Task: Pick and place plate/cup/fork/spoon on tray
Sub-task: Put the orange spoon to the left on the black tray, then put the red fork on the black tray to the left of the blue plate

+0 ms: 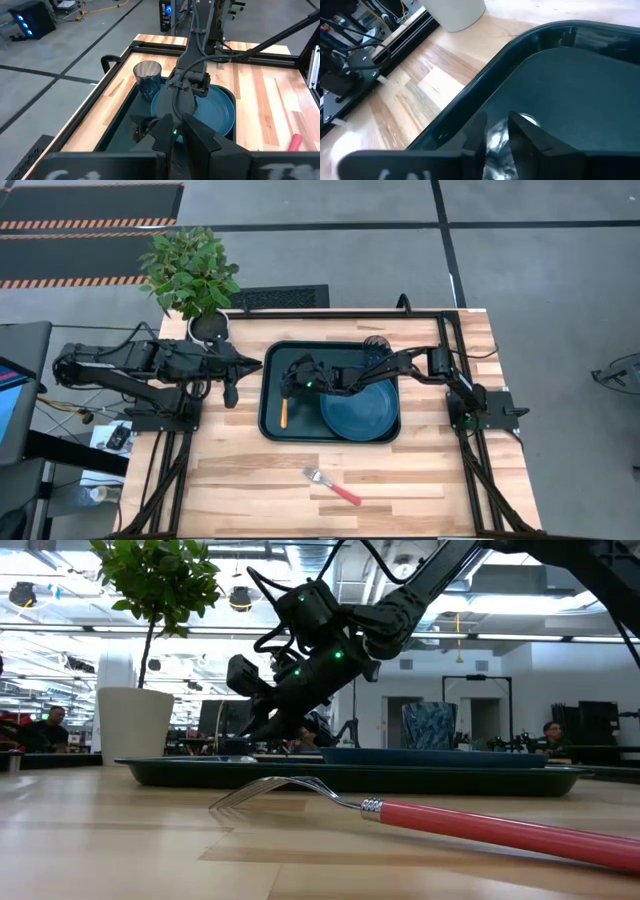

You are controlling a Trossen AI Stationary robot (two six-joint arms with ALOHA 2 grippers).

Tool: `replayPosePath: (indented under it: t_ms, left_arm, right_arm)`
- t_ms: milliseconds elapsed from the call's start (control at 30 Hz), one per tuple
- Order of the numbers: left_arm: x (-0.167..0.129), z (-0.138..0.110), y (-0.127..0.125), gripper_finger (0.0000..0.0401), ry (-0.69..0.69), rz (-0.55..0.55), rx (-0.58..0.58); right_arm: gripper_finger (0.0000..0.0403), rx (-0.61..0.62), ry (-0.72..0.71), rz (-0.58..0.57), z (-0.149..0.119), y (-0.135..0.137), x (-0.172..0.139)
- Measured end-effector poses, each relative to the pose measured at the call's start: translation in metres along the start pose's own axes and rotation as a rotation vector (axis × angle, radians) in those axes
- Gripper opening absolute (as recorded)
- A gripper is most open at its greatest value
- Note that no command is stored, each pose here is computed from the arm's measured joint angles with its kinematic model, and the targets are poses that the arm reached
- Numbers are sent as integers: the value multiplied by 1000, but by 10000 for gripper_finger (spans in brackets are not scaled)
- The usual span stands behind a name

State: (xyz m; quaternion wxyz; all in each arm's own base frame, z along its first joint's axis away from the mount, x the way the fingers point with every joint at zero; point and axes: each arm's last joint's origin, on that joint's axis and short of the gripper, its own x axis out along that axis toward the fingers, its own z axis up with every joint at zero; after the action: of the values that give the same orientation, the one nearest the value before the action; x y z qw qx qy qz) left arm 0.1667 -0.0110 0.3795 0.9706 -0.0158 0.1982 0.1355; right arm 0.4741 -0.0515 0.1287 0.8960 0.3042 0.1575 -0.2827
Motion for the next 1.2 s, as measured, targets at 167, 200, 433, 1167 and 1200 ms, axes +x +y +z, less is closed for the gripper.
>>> replayPosePath:
  t_ms: [167, 200, 433, 1167, 1200]
  left_arm:
    - [0, 0, 0, 27, 0, 0, 0]
    - [0, 0, 0, 27, 0, 0, 3]
    - [-6, 0, 0, 27, -7, -67, -4]
    - [13, -32, -8, 27, 59, -102, -87]
    - [13, -32, -8, 27, 59, -102, -89]
  right_arm:
    - [144, -74, 28, -27, 2, -4, -1]
    - [149, -97, 37, -35, 5, -4, -3]
    - [163, -301, 194, -29, 49, 17, -68]
    - [175, -486, 585, 91, -102, 110, -190]
    - [181, -475, 599, 113, -107, 111, -187]
